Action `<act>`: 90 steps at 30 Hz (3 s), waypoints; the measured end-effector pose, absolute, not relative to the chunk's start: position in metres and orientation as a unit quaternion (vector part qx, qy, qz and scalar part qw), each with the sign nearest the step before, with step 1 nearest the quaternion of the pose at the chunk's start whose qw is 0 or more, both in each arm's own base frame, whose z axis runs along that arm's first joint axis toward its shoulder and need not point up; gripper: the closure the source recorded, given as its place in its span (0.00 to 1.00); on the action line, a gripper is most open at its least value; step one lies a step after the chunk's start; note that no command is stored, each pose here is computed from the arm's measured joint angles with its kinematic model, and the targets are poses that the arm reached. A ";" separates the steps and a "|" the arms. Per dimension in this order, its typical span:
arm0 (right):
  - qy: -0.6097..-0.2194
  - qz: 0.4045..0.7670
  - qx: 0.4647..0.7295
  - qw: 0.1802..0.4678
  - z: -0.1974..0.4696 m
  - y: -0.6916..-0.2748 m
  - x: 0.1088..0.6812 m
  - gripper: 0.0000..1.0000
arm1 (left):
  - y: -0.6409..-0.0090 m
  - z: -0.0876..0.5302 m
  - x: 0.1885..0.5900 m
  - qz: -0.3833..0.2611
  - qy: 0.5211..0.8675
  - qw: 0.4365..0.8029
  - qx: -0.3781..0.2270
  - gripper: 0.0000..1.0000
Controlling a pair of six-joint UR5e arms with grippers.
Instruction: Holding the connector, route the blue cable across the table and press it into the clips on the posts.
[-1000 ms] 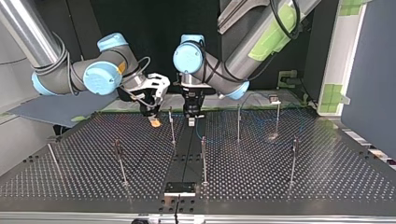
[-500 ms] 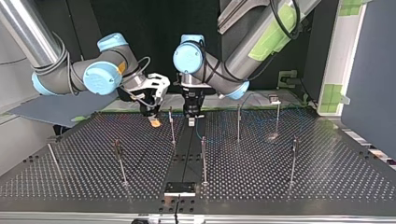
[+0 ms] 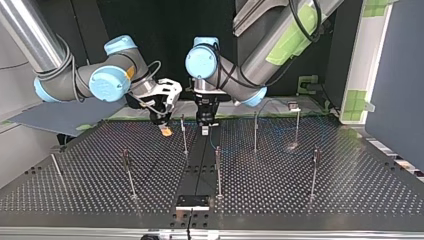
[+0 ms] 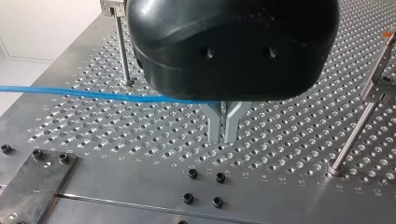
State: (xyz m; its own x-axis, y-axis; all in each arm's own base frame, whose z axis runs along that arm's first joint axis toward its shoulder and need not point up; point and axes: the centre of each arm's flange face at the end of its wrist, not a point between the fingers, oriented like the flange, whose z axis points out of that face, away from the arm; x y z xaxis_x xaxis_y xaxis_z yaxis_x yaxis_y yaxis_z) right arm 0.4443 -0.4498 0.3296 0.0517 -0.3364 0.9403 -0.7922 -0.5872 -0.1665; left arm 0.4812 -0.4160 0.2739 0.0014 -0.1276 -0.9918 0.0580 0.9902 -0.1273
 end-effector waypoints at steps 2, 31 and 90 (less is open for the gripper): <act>-0.406 0.556 0.696 0.205 0.330 -0.450 0.444 1.00 | -0.416 0.274 0.481 -0.066 0.704 0.707 -0.025 1.00; -0.405 0.557 0.696 0.204 0.330 -0.450 0.445 1.00 | -0.413 0.272 0.483 -0.066 0.704 0.707 -0.025 1.00; -0.406 0.556 0.696 0.205 0.330 -0.450 0.444 1.00 | -0.418 0.275 0.480 -0.067 0.703 0.707 -0.024 1.00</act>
State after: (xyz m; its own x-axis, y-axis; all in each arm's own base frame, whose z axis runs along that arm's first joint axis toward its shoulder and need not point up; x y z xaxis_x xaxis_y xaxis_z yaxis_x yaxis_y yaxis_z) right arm 0.4443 -0.4498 0.3296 0.0517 -0.3365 0.9403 -0.7921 -0.5872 -0.1666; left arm 0.4800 -0.4179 0.2746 0.0016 -0.1279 -0.9918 0.0606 0.9900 -0.1275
